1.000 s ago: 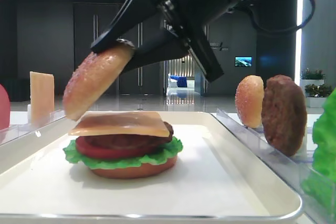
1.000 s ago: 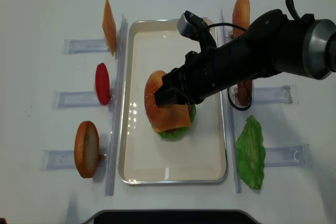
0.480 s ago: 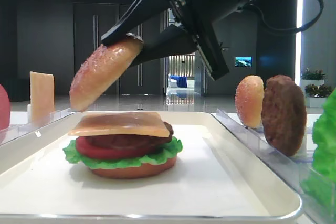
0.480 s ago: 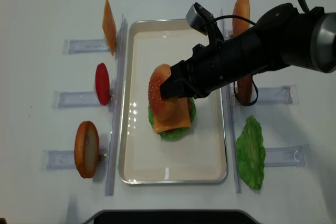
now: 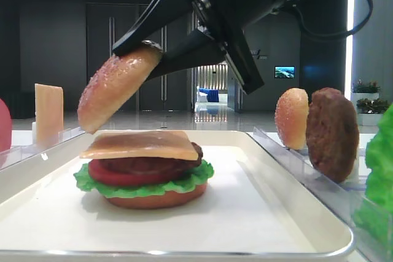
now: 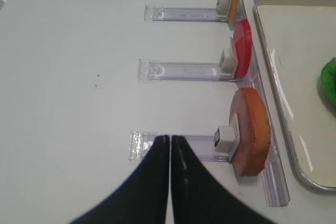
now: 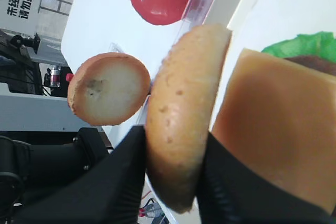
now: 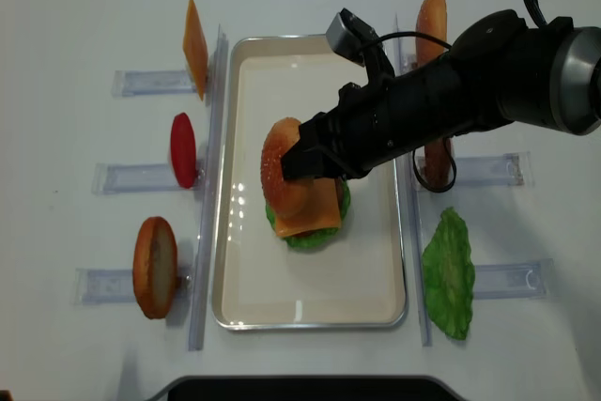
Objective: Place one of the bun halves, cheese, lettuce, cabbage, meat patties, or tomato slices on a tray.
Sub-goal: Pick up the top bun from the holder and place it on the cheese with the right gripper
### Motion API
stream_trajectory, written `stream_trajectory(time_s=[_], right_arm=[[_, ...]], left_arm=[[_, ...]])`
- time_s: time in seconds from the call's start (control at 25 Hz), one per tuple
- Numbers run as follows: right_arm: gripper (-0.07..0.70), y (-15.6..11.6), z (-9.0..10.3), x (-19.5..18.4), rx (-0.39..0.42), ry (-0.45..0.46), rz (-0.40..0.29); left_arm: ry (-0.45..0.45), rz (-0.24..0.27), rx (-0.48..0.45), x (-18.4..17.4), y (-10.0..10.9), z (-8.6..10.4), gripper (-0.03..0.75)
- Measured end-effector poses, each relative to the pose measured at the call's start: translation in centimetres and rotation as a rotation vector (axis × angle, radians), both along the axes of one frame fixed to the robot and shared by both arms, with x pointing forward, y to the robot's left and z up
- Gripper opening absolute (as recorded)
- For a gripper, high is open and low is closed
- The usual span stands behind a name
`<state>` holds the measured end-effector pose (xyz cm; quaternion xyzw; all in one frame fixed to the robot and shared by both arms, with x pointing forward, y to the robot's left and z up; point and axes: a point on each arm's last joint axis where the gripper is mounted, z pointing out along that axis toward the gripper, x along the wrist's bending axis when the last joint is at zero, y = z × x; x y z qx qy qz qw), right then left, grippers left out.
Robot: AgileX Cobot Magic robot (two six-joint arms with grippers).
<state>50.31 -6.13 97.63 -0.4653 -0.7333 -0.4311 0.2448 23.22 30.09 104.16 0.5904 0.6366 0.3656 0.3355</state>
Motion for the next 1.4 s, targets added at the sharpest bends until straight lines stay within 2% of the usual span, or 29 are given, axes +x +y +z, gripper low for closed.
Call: stream_trajectory(time_s=[1.4], right_arm=[[0.217,-0.09,-0.86,-0.57,-0.087,-0.046,0.056]], left_arm=[[0.0,0.0,0.001,0.0,0.0,0.0,-0.001]])
